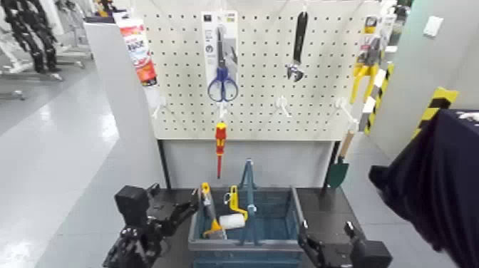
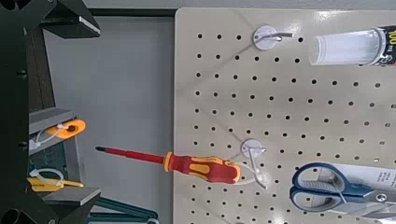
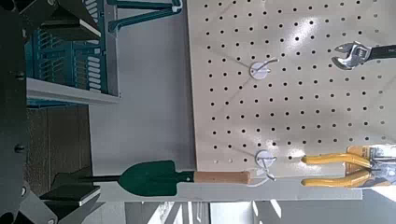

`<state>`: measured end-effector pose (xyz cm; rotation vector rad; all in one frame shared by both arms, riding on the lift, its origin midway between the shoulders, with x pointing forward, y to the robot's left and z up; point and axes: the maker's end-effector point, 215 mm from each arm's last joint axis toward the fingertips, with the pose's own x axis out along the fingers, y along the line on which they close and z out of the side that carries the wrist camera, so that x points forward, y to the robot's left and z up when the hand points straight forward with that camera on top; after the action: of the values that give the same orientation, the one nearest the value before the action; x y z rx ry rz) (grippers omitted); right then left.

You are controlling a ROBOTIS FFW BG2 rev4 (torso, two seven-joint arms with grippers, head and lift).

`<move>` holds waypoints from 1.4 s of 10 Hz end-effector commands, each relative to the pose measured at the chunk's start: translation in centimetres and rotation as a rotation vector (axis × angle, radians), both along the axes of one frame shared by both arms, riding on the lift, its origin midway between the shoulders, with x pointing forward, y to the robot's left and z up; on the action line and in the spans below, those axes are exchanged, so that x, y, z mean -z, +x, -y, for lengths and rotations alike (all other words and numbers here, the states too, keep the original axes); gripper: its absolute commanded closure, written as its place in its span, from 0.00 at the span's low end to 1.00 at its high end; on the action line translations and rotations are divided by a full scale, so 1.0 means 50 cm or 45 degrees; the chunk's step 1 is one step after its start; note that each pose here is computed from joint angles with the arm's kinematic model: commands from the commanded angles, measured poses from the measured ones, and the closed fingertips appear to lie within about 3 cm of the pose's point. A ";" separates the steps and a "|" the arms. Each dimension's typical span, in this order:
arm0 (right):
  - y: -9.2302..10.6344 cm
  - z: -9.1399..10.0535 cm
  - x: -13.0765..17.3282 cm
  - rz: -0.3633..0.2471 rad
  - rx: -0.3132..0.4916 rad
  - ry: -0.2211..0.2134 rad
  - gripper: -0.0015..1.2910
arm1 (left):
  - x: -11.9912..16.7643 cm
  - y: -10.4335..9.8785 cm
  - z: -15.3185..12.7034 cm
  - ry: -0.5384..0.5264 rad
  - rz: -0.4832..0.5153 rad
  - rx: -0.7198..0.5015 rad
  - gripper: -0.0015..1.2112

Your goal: Put the red screwdriver into the crate.

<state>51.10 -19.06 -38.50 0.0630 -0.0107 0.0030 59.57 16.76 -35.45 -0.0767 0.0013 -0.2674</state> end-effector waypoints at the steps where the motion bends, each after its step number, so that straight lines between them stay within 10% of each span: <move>1: 0.001 0.000 -0.001 0.001 0.006 0.001 0.11 | 0.002 0.005 0.006 -0.004 -0.006 0.008 0.10; 14: 0.002 -0.012 0.006 -0.006 -0.004 0.006 0.11 | -0.080 0.137 0.142 -0.038 -0.010 0.308 0.09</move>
<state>51.19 -18.46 -38.81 0.0669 -0.0049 0.0059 66.12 9.97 -31.59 -0.1076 0.0096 -0.5020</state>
